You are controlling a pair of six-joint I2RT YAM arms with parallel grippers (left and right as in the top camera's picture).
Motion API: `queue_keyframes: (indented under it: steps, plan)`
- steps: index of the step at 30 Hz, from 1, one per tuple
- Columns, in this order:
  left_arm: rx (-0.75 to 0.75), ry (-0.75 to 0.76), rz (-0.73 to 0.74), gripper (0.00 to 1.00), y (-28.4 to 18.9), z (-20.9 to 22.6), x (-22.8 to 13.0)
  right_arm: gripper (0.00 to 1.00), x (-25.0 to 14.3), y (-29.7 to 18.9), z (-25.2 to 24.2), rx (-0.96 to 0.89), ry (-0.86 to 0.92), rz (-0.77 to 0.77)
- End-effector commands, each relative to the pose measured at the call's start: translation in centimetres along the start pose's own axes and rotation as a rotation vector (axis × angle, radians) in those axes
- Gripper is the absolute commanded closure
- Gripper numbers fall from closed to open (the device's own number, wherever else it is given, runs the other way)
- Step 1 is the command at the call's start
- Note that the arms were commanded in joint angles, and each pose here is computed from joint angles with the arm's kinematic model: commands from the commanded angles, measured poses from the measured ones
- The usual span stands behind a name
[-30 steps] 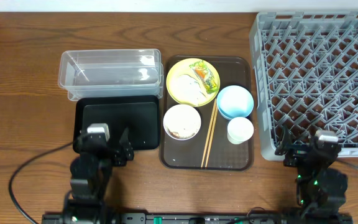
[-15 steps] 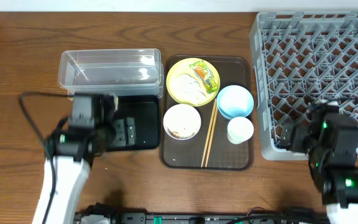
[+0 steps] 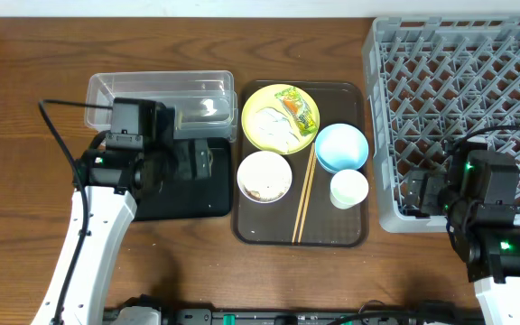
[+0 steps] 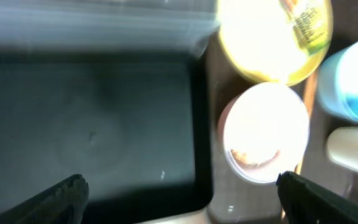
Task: Sort waste into correct bins and load items into the dishwasher rack
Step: 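Reach the left gripper over the white tissue on the yellow plate, then grasp the tissue with the left gripper and drop it into the clear bin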
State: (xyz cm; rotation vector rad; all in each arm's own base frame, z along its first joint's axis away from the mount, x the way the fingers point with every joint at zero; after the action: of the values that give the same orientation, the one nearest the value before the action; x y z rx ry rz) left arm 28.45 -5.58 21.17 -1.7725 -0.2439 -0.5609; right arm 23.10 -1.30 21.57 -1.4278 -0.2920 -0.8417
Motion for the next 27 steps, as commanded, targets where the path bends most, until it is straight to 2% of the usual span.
queue_keyframes:
  steps: [1,6,11,19,23,27]
  plan:
    - [-0.047,0.107,-0.143,0.01,-1.6,-2.1,3.7,0.01,0.7,-0.7,0.7,0.027,0.000,-0.028]
    - [0.056,0.212,-0.300,0.02,-1.4,-3.7,7.9,0.01,0.8,-0.7,0.7,0.027,0.000,-0.029]
    - [0.012,0.324,-0.368,0.02,2.1,-7.2,10.3,0.01,0.7,-0.7,0.8,0.038,0.000,-0.026]
    - [-0.062,0.444,-0.265,0.02,11.2,-11.8,9.1,0.01,0.7,-0.7,0.8,0.037,0.000,-0.025]
    - [-0.061,0.454,-0.197,0.02,14.9,-12.0,7.8,0.01,0.7,-0.7,0.8,0.039,-0.001,-0.024]
    - [0.015,0.446,-0.127,0.02,18.0,-10.6,6.6,0.01,0.7,-0.7,0.9,0.048,-0.001,-0.021]
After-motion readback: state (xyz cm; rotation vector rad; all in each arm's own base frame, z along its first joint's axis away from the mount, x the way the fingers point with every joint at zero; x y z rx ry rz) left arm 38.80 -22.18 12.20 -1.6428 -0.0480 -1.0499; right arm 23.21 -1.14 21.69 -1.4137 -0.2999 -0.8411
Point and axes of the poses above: each gripper's point midway between its finger pads, its own y axis out along the fingers, its own z axis along the line the jaws close on, x = y × z, the point moved 5 cm from there along -y, back along the fingers, and after that the axes turned 14 degrees about y, right-handed, at the moved point
